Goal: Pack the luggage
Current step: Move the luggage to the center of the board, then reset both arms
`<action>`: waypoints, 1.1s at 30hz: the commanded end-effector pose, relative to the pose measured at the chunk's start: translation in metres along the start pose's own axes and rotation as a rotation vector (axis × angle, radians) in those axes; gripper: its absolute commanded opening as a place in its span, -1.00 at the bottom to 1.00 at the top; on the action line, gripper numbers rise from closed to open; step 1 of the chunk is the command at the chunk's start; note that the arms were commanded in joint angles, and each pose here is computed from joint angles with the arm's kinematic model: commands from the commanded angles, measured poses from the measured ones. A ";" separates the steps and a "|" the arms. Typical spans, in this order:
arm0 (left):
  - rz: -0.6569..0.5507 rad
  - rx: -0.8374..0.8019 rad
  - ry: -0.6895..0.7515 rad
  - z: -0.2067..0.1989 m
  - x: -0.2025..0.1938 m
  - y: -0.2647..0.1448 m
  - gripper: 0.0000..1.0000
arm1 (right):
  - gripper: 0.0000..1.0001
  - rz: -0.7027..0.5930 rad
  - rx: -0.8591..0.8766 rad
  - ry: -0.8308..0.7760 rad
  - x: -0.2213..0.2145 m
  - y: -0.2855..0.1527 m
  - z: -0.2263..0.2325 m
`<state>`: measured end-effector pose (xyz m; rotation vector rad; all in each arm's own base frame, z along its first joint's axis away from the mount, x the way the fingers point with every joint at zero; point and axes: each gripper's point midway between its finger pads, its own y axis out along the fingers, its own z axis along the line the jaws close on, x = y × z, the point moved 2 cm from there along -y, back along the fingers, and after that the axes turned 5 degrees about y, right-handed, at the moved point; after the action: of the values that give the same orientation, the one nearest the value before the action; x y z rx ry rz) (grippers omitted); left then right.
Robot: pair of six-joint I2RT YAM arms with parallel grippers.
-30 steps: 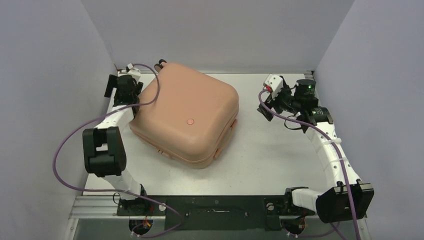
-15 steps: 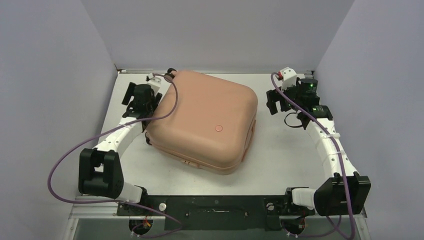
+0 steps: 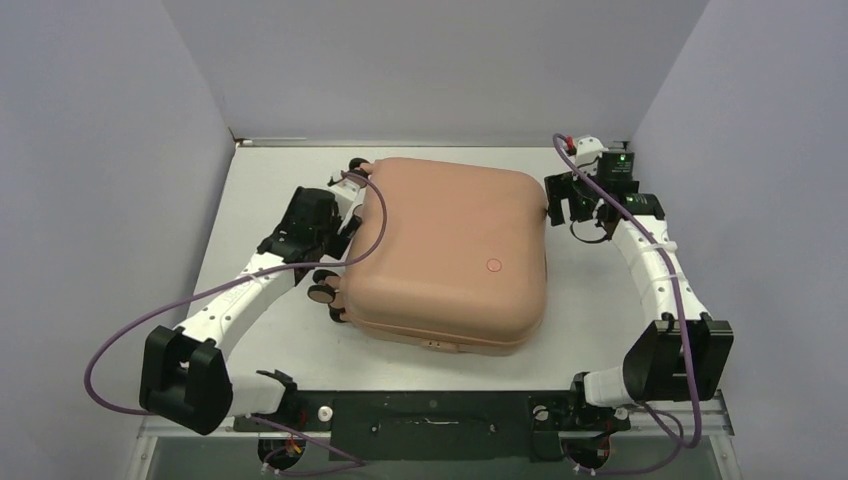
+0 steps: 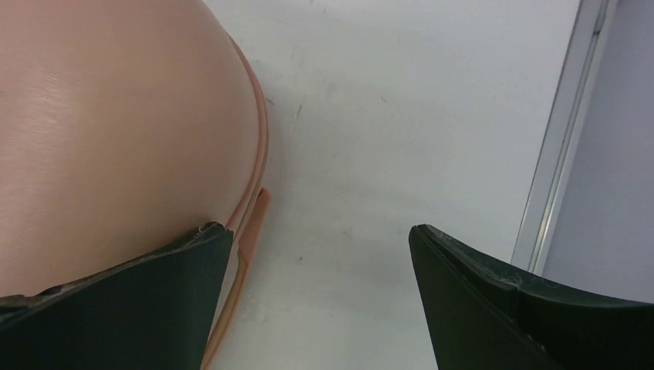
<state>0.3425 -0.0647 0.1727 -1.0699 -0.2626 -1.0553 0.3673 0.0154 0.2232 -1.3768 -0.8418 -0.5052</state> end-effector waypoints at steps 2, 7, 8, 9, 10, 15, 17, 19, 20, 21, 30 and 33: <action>-0.021 -0.152 0.013 -0.028 -0.003 -0.016 0.84 | 0.79 0.117 0.041 0.015 -0.030 0.027 0.011; -0.054 -0.203 0.000 -0.034 -0.001 -0.029 0.84 | 0.79 0.120 0.150 -0.035 -0.014 0.058 0.042; -0.054 -0.198 -0.001 -0.033 -0.001 -0.029 0.84 | 0.79 0.113 0.172 -0.040 -0.010 0.064 0.051; -0.052 -0.194 0.000 -0.032 -0.001 -0.029 0.84 | 0.79 0.110 0.194 -0.045 -0.006 0.070 0.059; -0.050 -0.188 0.001 -0.031 -0.002 -0.028 0.85 | 0.79 0.109 0.216 -0.053 -0.002 0.076 0.068; -0.054 -0.086 0.002 -0.011 0.000 -0.024 0.99 | 0.79 0.131 0.227 -0.070 0.006 0.095 0.090; -0.068 -0.035 -0.030 0.008 0.003 -0.023 0.93 | 0.79 0.117 0.154 -0.053 0.007 0.089 0.071; -0.100 0.000 -0.093 0.035 0.009 -0.025 0.92 | 0.79 0.083 0.059 -0.005 0.012 0.074 0.035; -0.117 0.030 -0.137 0.055 0.012 -0.029 0.92 | 0.79 0.061 0.011 0.007 0.015 0.062 0.020; -0.146 0.043 -0.163 0.068 0.019 -0.034 0.92 | 0.79 0.034 -0.040 0.008 0.018 0.050 0.007; -0.456 -0.264 -0.167 0.061 0.077 -0.149 0.92 | 0.79 -0.274 0.106 -0.165 0.058 -0.077 0.038; -0.546 -0.392 -0.138 0.040 0.074 -0.185 0.92 | 0.79 -0.388 0.282 -0.196 0.069 -0.117 0.071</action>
<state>0.2986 -0.0499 0.3328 -1.2551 -0.5909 -1.3584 0.3390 0.0397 0.3126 -1.2733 -1.1442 -0.5940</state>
